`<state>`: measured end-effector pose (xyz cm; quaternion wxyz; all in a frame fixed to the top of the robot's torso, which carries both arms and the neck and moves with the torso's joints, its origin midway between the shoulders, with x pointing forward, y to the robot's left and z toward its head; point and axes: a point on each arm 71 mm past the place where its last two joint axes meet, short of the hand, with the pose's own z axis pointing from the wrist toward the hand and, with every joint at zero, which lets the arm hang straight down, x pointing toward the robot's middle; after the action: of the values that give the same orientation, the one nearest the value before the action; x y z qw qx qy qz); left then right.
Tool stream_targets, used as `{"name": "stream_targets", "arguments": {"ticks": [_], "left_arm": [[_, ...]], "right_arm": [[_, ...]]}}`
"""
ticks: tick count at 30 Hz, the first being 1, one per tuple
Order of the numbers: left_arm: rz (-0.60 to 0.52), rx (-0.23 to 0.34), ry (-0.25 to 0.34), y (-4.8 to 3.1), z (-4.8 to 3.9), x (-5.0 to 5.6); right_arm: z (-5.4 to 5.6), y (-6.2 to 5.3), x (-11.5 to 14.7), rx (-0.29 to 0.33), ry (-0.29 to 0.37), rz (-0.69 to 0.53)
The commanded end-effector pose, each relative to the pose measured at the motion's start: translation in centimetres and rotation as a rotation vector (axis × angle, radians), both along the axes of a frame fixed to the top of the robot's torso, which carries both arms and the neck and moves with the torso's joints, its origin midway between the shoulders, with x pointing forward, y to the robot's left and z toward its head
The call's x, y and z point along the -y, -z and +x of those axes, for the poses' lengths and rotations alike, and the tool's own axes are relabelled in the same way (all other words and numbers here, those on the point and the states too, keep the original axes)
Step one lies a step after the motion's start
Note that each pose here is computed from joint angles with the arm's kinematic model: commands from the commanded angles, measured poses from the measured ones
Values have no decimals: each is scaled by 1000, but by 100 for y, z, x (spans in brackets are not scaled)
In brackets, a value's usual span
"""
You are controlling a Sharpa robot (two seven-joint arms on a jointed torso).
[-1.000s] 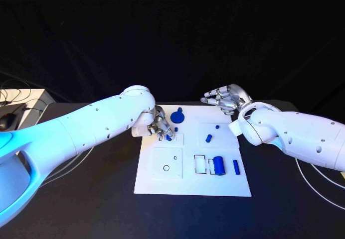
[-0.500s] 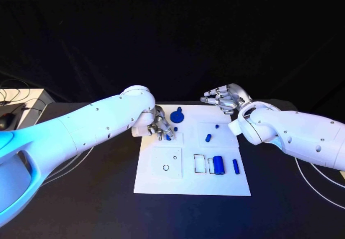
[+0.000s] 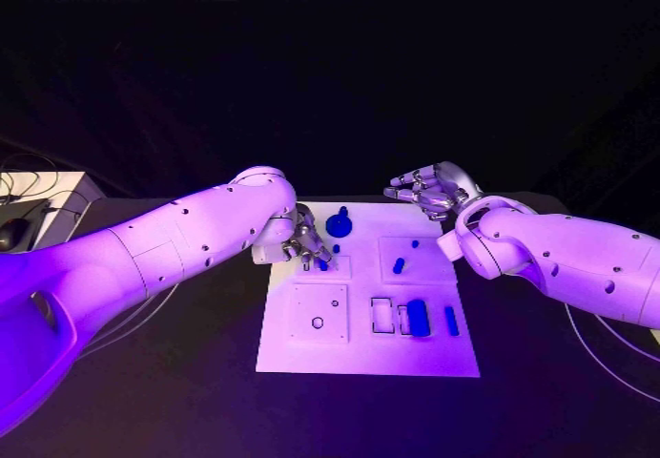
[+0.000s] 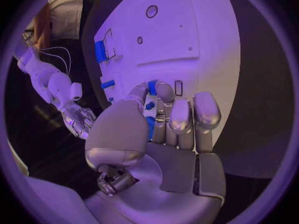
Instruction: Assemble the parts on the task board
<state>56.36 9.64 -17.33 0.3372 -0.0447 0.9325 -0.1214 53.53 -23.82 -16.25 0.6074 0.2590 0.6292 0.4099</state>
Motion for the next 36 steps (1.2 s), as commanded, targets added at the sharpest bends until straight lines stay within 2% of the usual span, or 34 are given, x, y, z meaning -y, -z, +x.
{"name": "stream_targets", "arguments": {"ticks": [1,23,36], "left_arm": [[-3,6,-3,18,-7,0],[-3,16,-5,6,-16,-62],[-66,51,-23,-98,-41,-106]], "right_arm": [[-2,-2,-6,4,-14,-5],[-2,-2,9,6,-11,-6],[-2,5,39,6,-6,-7]]}}
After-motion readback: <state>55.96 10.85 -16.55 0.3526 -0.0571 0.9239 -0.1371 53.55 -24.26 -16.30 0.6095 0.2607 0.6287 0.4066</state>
